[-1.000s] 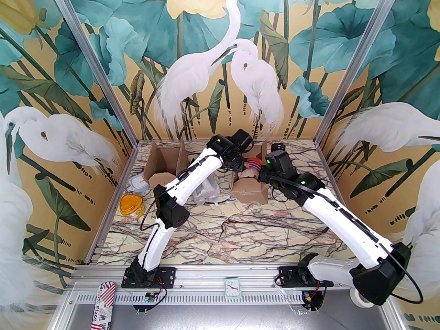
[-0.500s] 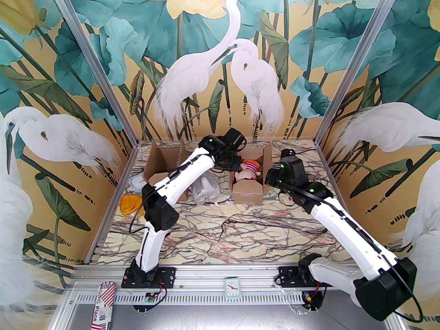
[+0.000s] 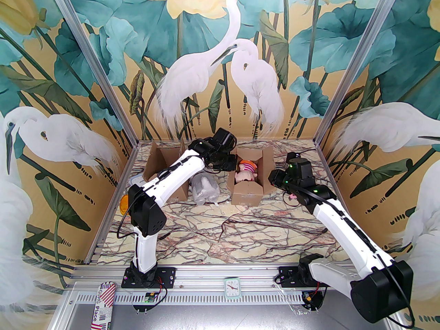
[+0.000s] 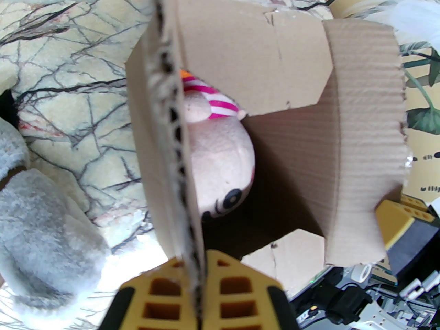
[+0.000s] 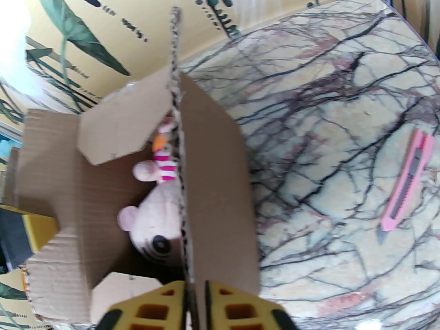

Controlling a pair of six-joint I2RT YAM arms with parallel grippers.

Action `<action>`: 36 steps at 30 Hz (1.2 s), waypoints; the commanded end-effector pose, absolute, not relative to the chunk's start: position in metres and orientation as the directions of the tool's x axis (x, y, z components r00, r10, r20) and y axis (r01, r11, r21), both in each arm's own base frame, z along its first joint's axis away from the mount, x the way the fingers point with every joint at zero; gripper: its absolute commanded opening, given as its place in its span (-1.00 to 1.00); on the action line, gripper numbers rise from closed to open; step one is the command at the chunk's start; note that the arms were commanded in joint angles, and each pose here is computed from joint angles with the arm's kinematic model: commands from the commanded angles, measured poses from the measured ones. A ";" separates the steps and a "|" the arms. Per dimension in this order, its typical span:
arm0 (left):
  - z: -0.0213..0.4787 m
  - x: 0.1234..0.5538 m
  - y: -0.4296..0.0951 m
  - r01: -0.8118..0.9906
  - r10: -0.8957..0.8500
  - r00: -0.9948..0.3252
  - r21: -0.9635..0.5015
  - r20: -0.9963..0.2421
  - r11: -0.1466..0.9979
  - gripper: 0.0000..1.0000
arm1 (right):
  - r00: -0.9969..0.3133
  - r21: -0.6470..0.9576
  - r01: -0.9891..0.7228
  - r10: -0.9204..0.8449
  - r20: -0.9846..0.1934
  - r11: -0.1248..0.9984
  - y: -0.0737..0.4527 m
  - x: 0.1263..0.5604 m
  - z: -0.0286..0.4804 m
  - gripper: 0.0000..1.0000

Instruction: Unpack the express box

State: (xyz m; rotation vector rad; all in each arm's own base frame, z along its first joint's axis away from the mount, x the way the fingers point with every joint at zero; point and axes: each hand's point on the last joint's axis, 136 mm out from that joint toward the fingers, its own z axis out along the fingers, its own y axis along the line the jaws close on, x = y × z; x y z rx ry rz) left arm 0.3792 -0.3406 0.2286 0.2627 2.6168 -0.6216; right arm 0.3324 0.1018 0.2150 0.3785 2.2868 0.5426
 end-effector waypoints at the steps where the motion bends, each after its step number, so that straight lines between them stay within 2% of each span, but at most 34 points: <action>1: 0.266 0.376 -0.347 0.294 0.019 -0.860 -0.463 -0.511 0.836 -1.00 | -0.677 0.331 0.163 0.349 -0.648 0.930 0.080 0.327 0.227 -0.28; 2: 0.268 0.377 -0.346 0.287 0.005 -0.857 -0.469 -0.516 0.835 -1.00 | -0.679 0.291 0.165 0.323 -0.660 0.942 0.079 0.327 0.234 -0.16; 8: 0.280 0.376 -0.342 0.252 -0.056 -0.842 -0.484 -0.536 0.838 -1.00 | -0.598 0.230 0.131 0.261 -0.758 0.964 0.081 0.325 0.289 0.14; 13: 0.286 0.372 -0.343 0.238 -0.075 -0.818 -0.454 -0.571 0.859 -1.00 | -0.526 0.197 0.093 0.216 -0.822 0.976 0.094 0.325 0.327 0.18; 17: 0.288 0.369 -0.350 0.258 -0.073 -0.800 -0.451 -0.596 0.854 -1.00 | -0.537 0.268 -0.012 0.220 -0.815 0.963 0.133 0.329 0.340 0.18; 20: 0.286 0.367 -0.354 0.270 -0.069 -0.792 -0.450 -0.606 0.851 -1.00 | -0.569 0.294 -0.040 0.220 -0.793 0.955 0.157 0.336 0.330 0.12; 26: 0.279 0.364 -0.357 0.295 -0.041 -0.781 -0.426 -0.623 0.855 -1.00 | -0.662 0.271 0.031 0.223 -0.716 0.962 0.173 0.347 0.273 0.04; 36: 0.278 0.358 -0.365 0.337 -0.022 -0.765 -0.429 -0.643 0.838 -1.00 | -0.723 0.248 0.112 0.251 -0.643 0.962 0.181 0.371 0.208 0.08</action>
